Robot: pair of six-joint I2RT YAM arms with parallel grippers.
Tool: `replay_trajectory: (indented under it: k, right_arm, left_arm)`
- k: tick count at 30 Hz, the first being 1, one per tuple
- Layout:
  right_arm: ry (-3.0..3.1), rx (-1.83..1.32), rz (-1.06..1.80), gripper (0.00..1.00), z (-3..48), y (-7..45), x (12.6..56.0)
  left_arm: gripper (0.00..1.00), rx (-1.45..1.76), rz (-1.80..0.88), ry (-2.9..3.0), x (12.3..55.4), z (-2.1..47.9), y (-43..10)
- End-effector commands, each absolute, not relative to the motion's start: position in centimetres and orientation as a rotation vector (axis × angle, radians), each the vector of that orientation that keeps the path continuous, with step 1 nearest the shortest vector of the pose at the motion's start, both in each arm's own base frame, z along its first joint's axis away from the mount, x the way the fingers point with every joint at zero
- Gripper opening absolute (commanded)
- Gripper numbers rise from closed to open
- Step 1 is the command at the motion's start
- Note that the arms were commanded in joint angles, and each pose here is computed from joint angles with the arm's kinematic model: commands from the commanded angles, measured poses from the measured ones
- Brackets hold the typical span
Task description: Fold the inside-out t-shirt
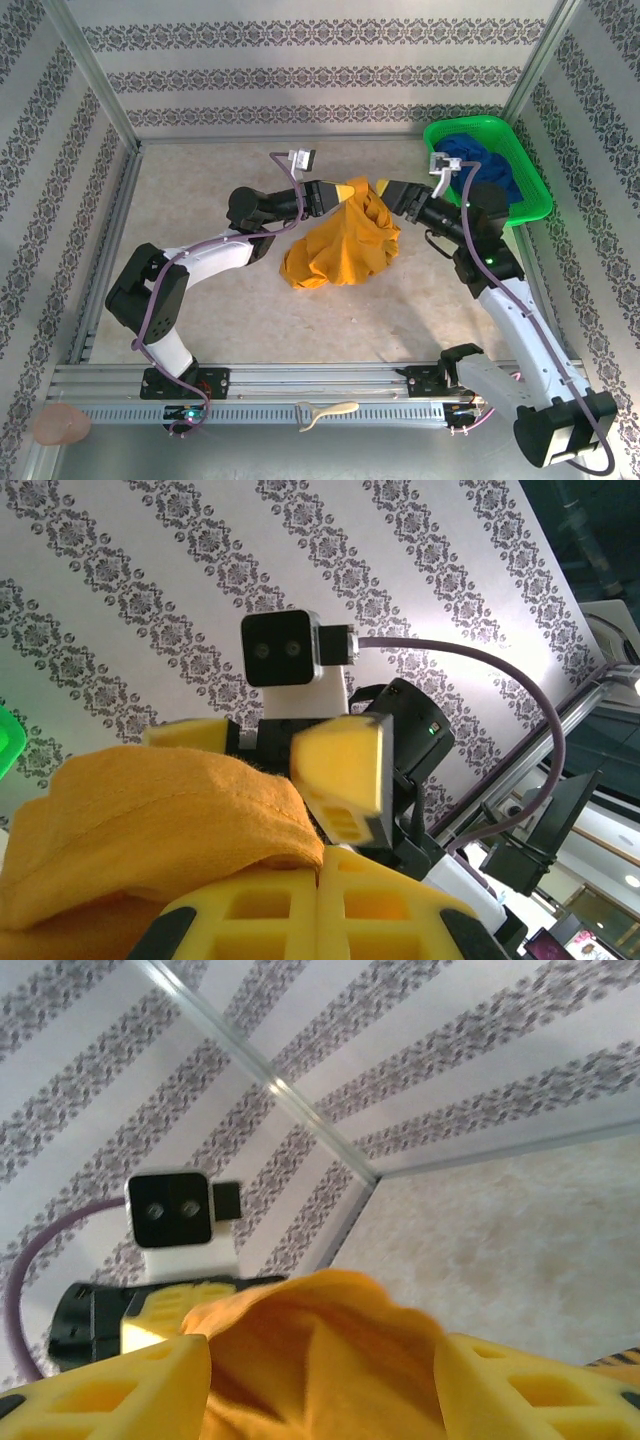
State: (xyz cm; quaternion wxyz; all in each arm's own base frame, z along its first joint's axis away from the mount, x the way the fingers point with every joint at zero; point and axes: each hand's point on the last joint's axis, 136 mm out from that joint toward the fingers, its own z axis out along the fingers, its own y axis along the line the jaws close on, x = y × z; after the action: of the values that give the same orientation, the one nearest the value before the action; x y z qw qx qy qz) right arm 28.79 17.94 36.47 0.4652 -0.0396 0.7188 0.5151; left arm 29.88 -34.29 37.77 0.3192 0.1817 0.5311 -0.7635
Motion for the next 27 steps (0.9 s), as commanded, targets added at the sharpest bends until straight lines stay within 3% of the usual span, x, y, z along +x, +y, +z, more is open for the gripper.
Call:
replay_trajectory:
  k: [1,7,14,17,20,25,27]
  right_arm:
    - [1.733,-0.198,1.318,0.58,38.0,20.1,27.6]
    - [1.730,-0.243,1.330,0.51,38.2,21.9,27.0]
    - [1.706,-0.244,1.324,0.35,39.2,21.7,26.9]
    - [1.704,-0.238,1.322,0.23,39.4,21.7,27.1]
    - [1.697,-0.247,1.330,0.00,39.8,21.9,27.1]
    - [1.642,-0.243,1.317,0.00,42.0,20.8,27.3]
    - [1.610,-0.228,1.318,0.00,43.5,20.0,27.5]
  left_arm:
    - [0.00,0.533,-1.983,1.297,29.6,39.4,-33.4]
    - [0.00,0.520,-1.984,1.305,29.9,39.1,-33.4]
    - [0.00,0.516,-1.985,1.310,30.0,38.8,-33.4]
    - [0.00,0.513,-1.990,1.314,30.0,38.8,-33.4]
    - [0.00,0.515,-1.991,1.315,30.0,38.8,-33.4]
    - [0.00,0.480,-1.944,1.354,30.9,38.2,-33.0]
    - [0.29,0.432,-1.892,1.385,32.0,37.6,-32.1]
